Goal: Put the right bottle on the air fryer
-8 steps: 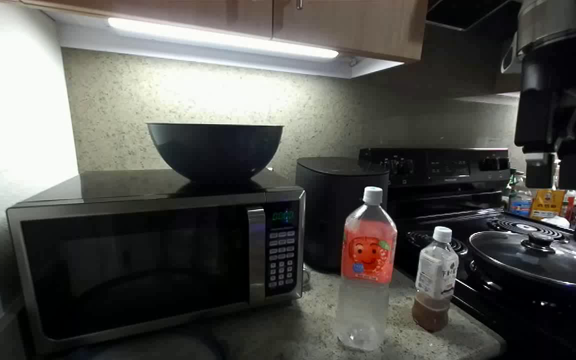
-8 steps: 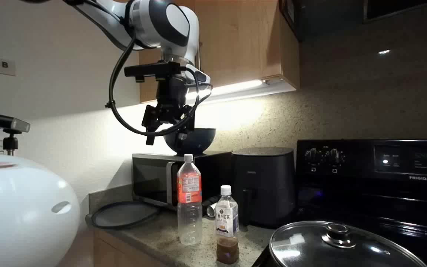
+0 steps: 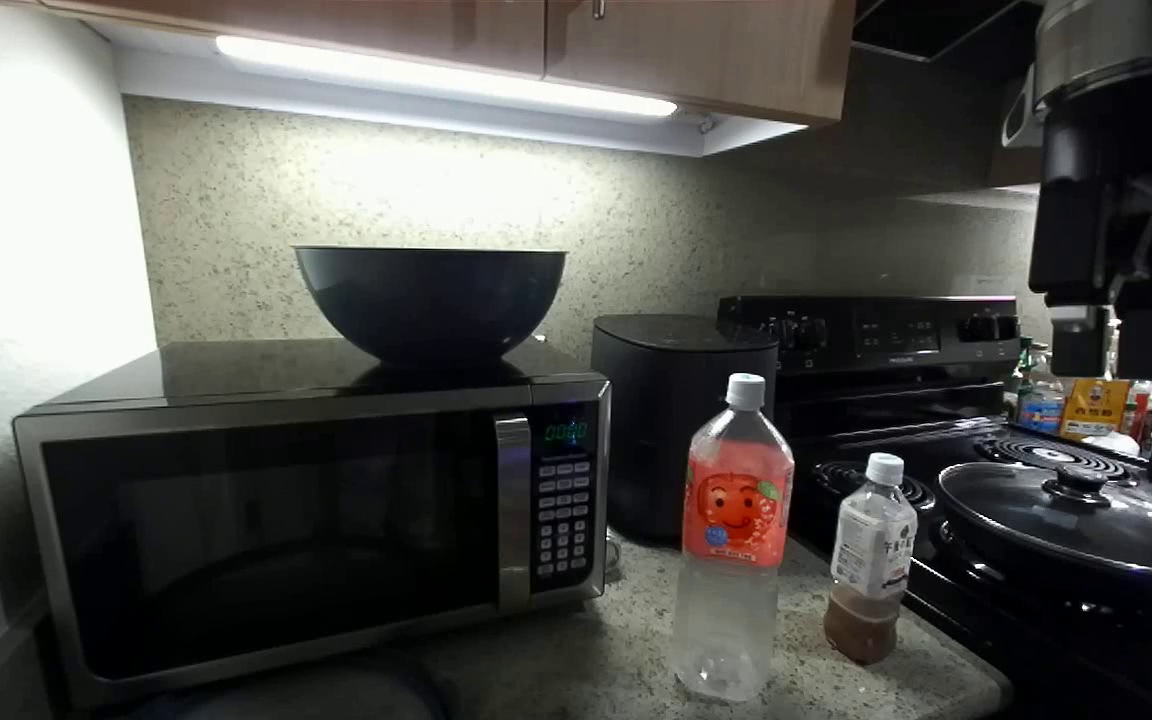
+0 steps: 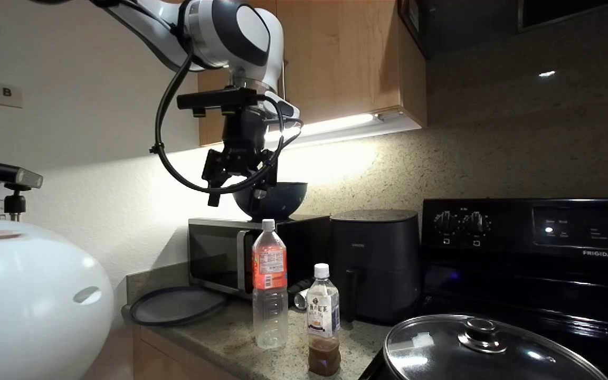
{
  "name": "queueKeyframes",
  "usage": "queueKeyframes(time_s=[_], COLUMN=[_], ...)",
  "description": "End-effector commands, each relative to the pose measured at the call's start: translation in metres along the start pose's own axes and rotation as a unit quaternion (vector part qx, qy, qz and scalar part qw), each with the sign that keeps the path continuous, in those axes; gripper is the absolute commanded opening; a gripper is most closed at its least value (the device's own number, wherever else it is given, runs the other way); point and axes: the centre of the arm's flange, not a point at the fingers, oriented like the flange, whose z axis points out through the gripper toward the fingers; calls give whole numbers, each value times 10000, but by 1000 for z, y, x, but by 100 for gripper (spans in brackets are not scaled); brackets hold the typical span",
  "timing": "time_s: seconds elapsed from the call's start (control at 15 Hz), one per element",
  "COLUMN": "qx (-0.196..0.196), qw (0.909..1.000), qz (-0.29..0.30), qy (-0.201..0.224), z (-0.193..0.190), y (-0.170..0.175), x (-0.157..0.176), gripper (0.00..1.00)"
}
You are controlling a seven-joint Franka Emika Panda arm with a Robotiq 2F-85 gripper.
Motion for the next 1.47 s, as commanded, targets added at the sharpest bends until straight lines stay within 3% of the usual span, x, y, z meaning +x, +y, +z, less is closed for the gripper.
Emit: queueKeyframes(time_s=[0.0, 0.53, 0.67, 0.73, 1.07, 1.4], qx=[-16, -184, -263, -125, -118, 68], qw=[10000, 9980, 9973, 9972, 9966, 9945], qz=[-5, 582, 681, 731, 815, 996], qy=[0, 168, -35, 90, 71, 305], z=[0, 9, 14, 14, 21, 43], y=[1, 78, 86, 77, 85, 130], x=[1, 45, 53, 37, 53, 91], gripper=[100, 100, 100, 100, 100, 100])
